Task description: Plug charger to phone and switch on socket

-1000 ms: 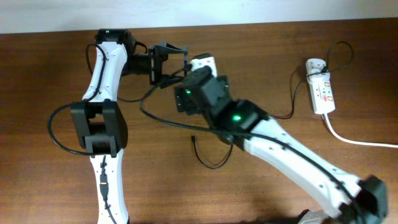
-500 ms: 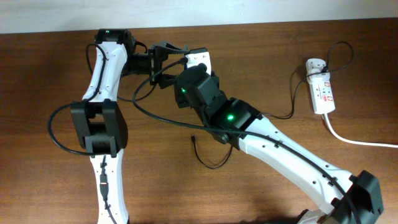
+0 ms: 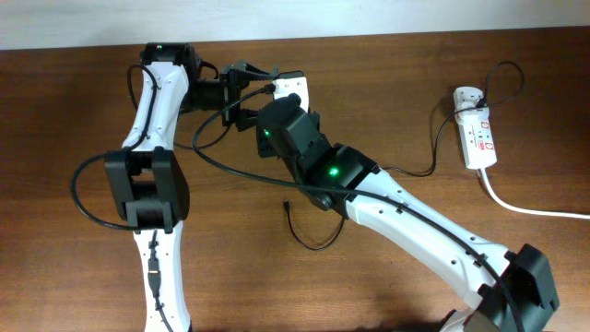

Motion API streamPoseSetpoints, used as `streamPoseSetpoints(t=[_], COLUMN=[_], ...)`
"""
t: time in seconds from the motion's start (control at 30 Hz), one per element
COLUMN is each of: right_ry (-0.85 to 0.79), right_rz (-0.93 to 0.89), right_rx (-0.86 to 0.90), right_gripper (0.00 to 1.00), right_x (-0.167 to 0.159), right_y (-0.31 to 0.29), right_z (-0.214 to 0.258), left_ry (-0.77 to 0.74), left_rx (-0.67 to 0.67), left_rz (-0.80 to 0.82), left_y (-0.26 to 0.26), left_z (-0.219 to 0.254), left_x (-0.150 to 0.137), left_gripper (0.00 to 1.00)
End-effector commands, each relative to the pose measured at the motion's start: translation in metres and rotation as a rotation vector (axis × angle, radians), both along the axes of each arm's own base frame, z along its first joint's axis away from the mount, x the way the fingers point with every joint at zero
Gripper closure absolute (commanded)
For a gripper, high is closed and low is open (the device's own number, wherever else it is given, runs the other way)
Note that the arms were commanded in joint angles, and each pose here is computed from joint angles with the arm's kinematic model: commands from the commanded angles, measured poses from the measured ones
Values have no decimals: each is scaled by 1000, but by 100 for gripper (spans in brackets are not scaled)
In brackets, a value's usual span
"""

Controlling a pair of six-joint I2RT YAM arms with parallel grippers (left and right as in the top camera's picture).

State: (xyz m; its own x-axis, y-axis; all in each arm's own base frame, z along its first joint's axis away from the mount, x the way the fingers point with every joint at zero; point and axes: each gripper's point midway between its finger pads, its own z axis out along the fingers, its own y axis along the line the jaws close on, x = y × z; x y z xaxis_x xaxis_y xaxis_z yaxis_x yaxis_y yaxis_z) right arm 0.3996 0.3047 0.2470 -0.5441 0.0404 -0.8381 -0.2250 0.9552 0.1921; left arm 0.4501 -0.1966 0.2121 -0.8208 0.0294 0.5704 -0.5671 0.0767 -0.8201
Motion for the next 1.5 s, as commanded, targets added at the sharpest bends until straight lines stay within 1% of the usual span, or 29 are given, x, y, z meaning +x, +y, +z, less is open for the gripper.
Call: streamPoseSetpoints(t=[0.0, 0.23, 0.3, 0.37, 0.47, 0.77, 0.87, 0.93, 1.13, 1.17, 1.2, 1.23, 1.3, 1.37, 1.4, 1.47], right_ry=[-12, -13, -14, -14, -14, -15, -18, -24, -25, -25, -25, -26, -27, -30, -31, -37], right_rz=[-6, -10, -12, -13, -13, -12, -13, -13, -12, -11, -12, -12, -12, -12, -17, -92], right_rx=[11, 8, 7, 7, 8, 9, 12, 18, 19, 19, 19, 19, 20, 25, 34, 63], right_gripper=[57, 58, 60, 65, 66, 78, 79, 84, 85, 86, 89, 91, 91, 92, 95, 96], right_x=[2, 2, 2, 2, 2, 2, 3, 4, 3, 3, 3, 3, 4, 4, 5, 8], right_y=[2, 2, 1, 1, 1, 2, 2, 3, 3, 3, 3, 3, 3, 4, 4, -4], right_z=[6, 6, 6, 6, 6, 6, 7, 9, 9, 9, 9, 9, 9, 10, 11, 14], left_ry=[-45, -45, -45, -45, -45, -44, -44, -44, -44, -44, -44, -44, -44, -44, -45, -44], left_rx=[-52, -52, -52, -52, -52, -52, -52, -52, -52, -52, -52, -52, -52, -52, -52, -52], left_rz=[16, 16, 16, 16, 16, 16, 16, 16, 16, 16, 16, 16, 16, 16, 16, 16], left_y=[1, 1, 1, 1, 1, 1, 1, 1, 1, 1, 1, 1, 1, 1, 1, 1], left_z=[12, 12, 12, 12, 12, 12, 12, 12, 12, 12, 12, 12, 12, 12, 12, 12], left_x=[4, 4, 4, 4, 4, 4, 4, 4, 4, 4, 4, 4, 4, 4, 4, 4], left_gripper=[22, 22, 23, 22, 22, 20, 20, 19, 19, 18, 18, 13, 10, 8, 8, 7])
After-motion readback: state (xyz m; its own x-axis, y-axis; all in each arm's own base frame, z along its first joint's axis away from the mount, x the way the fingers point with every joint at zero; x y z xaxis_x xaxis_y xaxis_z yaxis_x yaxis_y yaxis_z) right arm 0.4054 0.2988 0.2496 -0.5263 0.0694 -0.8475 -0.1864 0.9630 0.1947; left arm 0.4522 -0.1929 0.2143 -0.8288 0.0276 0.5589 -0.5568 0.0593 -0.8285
